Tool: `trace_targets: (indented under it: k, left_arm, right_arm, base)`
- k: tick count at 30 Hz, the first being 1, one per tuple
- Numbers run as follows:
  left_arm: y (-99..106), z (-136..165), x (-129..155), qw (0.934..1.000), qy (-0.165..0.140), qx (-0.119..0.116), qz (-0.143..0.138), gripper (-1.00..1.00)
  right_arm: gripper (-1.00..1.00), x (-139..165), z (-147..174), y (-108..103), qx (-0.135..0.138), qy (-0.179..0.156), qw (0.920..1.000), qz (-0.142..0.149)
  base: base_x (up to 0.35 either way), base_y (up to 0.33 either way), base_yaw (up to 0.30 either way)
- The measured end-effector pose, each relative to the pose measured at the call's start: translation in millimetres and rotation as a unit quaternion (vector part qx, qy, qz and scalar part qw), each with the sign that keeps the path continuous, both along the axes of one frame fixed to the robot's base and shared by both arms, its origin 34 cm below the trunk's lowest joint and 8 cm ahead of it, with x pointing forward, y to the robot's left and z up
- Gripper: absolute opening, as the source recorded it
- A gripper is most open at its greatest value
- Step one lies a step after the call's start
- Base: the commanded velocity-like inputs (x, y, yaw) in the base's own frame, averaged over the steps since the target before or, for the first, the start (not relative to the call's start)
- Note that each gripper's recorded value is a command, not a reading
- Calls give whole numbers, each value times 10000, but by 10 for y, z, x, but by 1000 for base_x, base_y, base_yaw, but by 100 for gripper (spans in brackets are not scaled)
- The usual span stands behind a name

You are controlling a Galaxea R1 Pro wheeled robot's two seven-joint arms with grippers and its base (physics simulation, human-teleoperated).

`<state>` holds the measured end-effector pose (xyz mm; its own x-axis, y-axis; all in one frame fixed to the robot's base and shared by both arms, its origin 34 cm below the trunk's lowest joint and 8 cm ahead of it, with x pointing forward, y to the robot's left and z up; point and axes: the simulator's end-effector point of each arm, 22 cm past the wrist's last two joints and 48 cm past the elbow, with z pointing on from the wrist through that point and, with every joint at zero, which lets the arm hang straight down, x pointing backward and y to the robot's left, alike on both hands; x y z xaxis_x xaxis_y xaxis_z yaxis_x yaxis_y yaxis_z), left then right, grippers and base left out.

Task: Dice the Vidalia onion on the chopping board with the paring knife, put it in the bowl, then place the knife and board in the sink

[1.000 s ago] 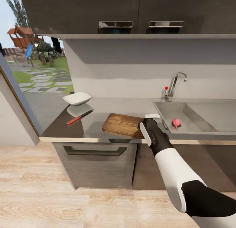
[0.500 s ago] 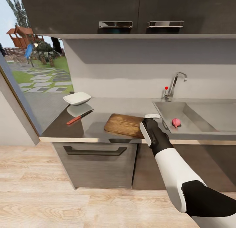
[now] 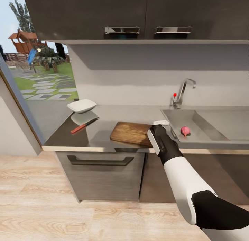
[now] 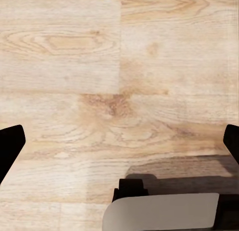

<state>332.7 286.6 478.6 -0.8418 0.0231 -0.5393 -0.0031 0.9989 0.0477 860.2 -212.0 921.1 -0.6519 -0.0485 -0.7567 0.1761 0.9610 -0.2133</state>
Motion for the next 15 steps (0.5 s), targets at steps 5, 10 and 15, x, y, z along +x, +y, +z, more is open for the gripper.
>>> trace_targets:
  k: [5,10,15]
  left_arm:
    - [2,16,28,10000,-40,1,0,100]
    - [-25,28,55,10000,-75,-17,2,100]
    - [-15,25,48,10000,-67,-12,7,100]
  right_arm:
    - [-100,-8,57,0,0,-39,10000,-1]
    - [-100,-2,127,-49,1,-111,9999,-51]
    - [-100,5,177,-19,10,-167,9999,-40]
  base:
    - [0,0,0]
    - [0,0,-3]
    - [0,0,0]
